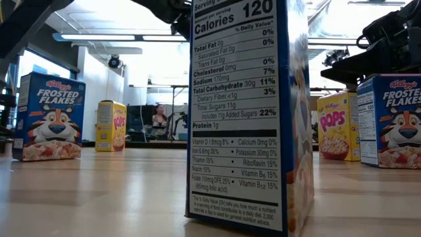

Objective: Stack cereal on shelf
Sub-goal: Put the top orange cereal box on the shelf

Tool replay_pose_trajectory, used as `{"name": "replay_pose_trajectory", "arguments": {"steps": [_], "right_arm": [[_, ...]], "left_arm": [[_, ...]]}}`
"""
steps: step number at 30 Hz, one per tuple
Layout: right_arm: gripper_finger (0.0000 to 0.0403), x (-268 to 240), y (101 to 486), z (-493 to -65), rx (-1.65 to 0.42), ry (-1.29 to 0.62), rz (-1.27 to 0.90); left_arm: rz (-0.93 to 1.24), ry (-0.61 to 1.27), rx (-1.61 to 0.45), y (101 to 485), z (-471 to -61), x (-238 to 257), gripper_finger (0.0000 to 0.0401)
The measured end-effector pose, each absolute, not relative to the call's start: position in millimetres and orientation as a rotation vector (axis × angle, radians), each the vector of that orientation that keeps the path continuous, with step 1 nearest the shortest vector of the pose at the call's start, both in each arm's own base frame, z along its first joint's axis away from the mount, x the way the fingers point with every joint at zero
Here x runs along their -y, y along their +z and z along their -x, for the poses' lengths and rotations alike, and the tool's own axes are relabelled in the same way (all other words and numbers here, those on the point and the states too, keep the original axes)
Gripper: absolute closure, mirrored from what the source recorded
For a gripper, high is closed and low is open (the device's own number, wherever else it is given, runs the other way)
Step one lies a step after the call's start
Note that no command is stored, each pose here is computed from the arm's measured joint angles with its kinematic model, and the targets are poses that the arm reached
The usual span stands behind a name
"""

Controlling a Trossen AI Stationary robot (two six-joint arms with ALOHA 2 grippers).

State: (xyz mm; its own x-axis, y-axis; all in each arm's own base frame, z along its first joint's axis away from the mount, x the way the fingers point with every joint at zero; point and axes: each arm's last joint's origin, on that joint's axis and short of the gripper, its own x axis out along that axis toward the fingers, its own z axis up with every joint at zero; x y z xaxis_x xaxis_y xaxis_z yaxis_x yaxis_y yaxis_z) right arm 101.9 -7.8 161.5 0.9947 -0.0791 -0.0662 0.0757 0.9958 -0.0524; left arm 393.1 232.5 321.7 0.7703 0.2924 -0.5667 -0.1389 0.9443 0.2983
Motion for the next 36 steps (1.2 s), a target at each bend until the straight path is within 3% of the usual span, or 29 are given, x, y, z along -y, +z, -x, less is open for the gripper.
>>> {"name": "replay_pose_trajectory", "arguments": {"steps": [13,28,36], "right_arm": [[0.0164,7.8,161.5,-101.9,-0.068,-0.078,0.05],[0.0164,7.8,161.5,-101.9,-0.068,-0.078,0.05],[0.0164,7.8,161.4,-101.9,-0.069,-0.078,0.05]], "left_arm": [[-0.254,0.227,-0.652,321.6,-393.1,-232.4,0.0235],[-0.252,0.21,-0.644,321.7,-392.8,-232.8,0.023],[-0.263,0.209,-0.643,321.9,-392.2,-234.2,0.0195]]}}
